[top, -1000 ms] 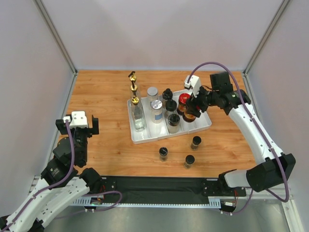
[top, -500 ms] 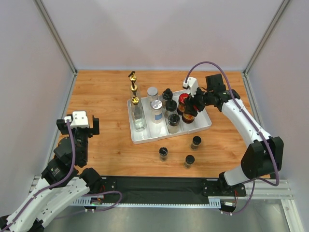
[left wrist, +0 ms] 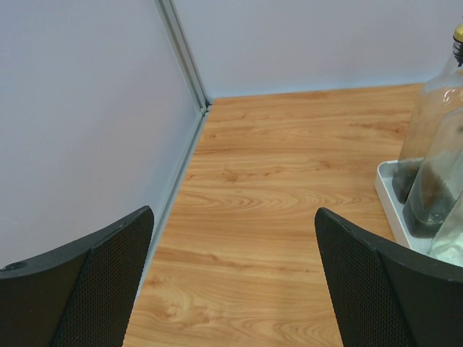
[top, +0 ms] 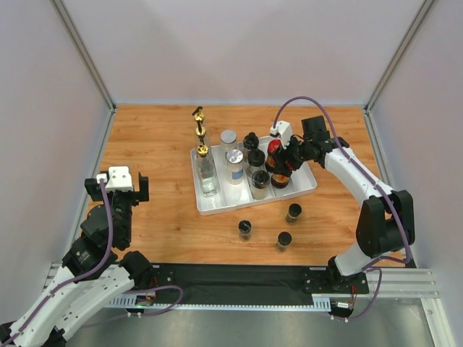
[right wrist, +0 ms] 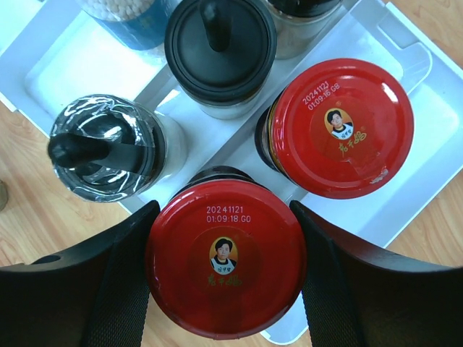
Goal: Organize the condiment bottles
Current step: Place the bottle in the storage box.
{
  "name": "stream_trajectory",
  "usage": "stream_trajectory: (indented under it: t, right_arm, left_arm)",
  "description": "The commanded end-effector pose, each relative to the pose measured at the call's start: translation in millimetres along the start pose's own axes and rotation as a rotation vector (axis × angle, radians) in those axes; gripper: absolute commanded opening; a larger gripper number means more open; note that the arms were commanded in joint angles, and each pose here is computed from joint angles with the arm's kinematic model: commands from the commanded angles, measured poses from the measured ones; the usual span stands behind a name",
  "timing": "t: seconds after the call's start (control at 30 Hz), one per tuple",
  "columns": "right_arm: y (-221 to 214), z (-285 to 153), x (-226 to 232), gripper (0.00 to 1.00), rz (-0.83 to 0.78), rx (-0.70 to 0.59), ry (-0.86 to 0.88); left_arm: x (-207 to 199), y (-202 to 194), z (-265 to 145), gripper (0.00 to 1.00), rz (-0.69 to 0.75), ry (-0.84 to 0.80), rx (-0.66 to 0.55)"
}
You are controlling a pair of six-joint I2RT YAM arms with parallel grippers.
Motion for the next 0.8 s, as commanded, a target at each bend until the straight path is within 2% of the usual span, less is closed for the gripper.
stream_trajectory:
  t: [0.0, 0.2, 0.5, 0.77]
  right_arm:
    - [19, 3, -11, 0.08, -0.067, -0.095, -0.038]
    - [10, 10, -15, 0.14, -0.066, -0.060, -0.048]
    - [-3, 16, -15, 0.32, -0.059, -0.012, -0.032]
    - [-4, 10, -11, 0.56, -0.069, -0.016, -0.043]
  left_arm:
    - [0, 3, 2, 1.00, -0.001, 0.001, -0.014]
    - [1, 3, 1, 1.00, -0.003, 0.002, -0.016]
    - [1, 4, 1, 1.00, -0.008, 0.001, -0.018]
    - [1, 4, 1, 1.00, -0.008, -0.001, -0.021]
Point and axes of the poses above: each gripper's point midway between its finger pads, its own z axis out along the fingers, its own x axis along the line the jaws close on, y = z × x, the point moved 7 cm from there along -z, back along the fingers, and after that the axes turned 9 degrees about z, right-handed, at the moved point
